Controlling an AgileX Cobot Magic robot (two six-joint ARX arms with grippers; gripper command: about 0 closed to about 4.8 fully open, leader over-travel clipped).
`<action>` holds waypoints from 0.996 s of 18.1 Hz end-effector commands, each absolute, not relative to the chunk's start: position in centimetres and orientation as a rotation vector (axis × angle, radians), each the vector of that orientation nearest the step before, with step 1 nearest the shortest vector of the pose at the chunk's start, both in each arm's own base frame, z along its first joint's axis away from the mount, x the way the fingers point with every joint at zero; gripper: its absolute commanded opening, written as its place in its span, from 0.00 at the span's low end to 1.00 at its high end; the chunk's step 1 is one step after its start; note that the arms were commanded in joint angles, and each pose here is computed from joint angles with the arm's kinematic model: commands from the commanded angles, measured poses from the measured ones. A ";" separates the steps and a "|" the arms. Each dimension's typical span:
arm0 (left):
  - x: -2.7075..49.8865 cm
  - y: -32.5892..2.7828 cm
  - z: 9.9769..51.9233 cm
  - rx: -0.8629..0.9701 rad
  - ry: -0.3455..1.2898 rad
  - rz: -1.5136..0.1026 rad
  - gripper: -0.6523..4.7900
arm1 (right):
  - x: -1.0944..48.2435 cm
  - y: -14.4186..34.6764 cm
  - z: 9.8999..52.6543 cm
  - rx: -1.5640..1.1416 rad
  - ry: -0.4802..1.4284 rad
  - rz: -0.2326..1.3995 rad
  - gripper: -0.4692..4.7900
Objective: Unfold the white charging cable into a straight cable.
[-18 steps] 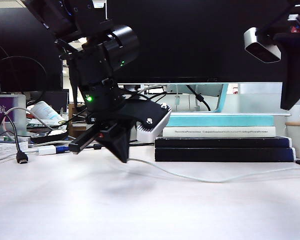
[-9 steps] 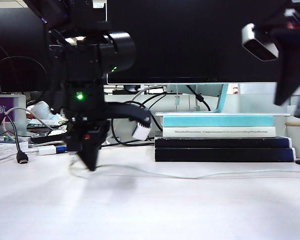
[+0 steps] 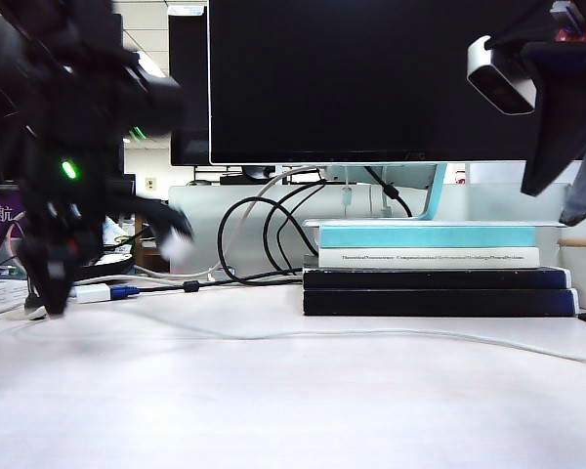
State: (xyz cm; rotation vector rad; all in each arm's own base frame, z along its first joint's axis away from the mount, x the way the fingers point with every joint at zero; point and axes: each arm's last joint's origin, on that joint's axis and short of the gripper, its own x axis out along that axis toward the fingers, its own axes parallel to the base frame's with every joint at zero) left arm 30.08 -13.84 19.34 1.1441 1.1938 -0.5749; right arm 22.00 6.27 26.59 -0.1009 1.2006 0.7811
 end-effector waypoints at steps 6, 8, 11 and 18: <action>29.7 -11.8 21.5 1.005 1.170 -0.607 0.11 | 21.8 6.1 26.6 -0.132 1.226 0.730 0.67; 29.6 -11.8 21.5 1.003 1.171 -0.637 0.11 | 21.6 5.9 26.5 -0.167 1.268 0.683 0.67; 29.6 -12.1 21.5 0.898 1.164 -0.677 0.63 | 20.7 5.5 26.2 -0.184 1.383 0.616 0.67; 28.4 -14.0 25.4 0.849 1.008 -0.703 1.00 | 19.1 4.9 26.1 -0.183 1.591 0.483 0.70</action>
